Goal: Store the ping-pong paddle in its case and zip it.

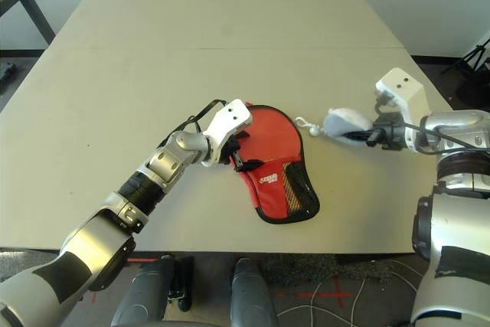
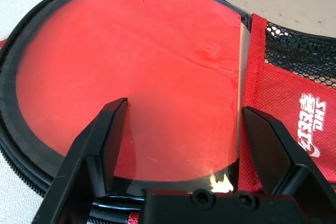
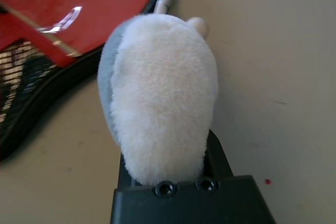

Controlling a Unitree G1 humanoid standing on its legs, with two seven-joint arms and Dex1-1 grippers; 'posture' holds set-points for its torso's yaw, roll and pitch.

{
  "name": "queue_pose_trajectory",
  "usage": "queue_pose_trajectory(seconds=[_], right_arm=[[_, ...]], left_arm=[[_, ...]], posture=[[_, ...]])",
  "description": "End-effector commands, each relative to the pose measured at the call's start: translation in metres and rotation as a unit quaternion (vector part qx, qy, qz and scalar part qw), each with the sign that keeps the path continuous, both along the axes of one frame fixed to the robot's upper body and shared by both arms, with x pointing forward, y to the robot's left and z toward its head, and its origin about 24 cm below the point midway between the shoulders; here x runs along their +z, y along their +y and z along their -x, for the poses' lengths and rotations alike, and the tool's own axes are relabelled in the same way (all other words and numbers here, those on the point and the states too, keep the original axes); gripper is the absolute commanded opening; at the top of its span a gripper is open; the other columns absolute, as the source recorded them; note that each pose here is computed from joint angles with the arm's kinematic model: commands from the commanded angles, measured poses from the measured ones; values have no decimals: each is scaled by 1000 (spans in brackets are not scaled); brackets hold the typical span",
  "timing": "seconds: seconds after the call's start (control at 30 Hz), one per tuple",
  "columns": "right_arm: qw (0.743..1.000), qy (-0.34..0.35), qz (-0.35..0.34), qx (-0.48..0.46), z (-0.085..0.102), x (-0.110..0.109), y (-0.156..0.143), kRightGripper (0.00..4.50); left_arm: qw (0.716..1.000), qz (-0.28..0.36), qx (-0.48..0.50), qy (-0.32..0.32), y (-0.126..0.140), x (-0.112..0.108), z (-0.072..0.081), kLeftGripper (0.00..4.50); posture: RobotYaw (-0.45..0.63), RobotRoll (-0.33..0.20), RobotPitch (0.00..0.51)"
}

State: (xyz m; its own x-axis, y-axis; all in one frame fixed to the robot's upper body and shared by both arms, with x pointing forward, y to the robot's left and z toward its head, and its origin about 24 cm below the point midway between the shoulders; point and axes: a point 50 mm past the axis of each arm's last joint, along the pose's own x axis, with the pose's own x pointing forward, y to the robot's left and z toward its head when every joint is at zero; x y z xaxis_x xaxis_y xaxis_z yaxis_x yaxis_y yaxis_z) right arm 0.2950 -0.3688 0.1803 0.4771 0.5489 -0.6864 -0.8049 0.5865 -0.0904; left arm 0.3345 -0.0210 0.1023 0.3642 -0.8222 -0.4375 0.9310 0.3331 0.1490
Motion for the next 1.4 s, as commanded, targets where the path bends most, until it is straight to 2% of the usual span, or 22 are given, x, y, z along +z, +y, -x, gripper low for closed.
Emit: queue_pose_trajectory(seconds=[0.03, 0.43, 0.6, 0.67, 0.73, 0.77, 0.83, 0.93, 1.0, 1.1, 1.2, 1.3, 1.4], right_arm=[[999, 28, -14, 28, 12, 0, 2, 420], [979, 147, -7, 139, 58, -18, 26, 419], [977, 149, -7, 153, 60, -18, 30, 416], [982, 130, -11, 138, 54, -13, 28, 410], [984, 122, -17, 125, 51, -7, 26, 1134], [986, 118, -20, 119, 50, -5, 25, 1348], [990, 98, -46, 86, 45, 6, 20, 2036], [994, 48, -99, 25, 34, 26, 7, 2999], [993, 23, -118, -18, 29, 31, -4, 3579], [986, -22, -154, -63, 26, 35, -18, 4484], [973, -77, -188, -111, 17, 35, -22, 4484], [963, -104, -204, -145, 11, 31, -24, 4484], [945, -192, -165, -207, 1, 24, -30, 4484]], left_arm=[[998, -45, 17, 38, 8, -26, 2, 4500], [999, -41, 19, 30, 6, -26, -1, 4500], [999, -41, 20, 27, 7, -25, -3, 4500], [999, -40, 20, 24, 8, -24, -4, 4500], [999, -38, 19, 19, 10, -21, -4, 4500], [999, -36, 19, 16, 11, -19, -5, 4500], [1000, -26, 16, -3, 16, -8, -7, 4500], [999, 9, 32, -31, 25, 15, -10, 4500], [998, 28, 40, -44, 31, 29, -10, 4500], [991, 90, 66, -72, 52, 64, -8, 4500], [982, 124, 103, -97, 79, 86, -7, 4500], [973, 136, 147, -115, 102, 96, -9, 4500], [947, 160, 239, -144, 143, 104, -17, 4500]], posture=[[-120, 0, 169], [-133, 0, 163], [-133, 0, 157], [-132, 0, 155], [-132, 0, 155], [-127, 0, 153], [-124, 0, 152], [-120, 0, 153], [-109, 0, 153], [-102, 0, 153], [-87, 0, 153], [-78, 0, 152], [-78, 0, 152]])
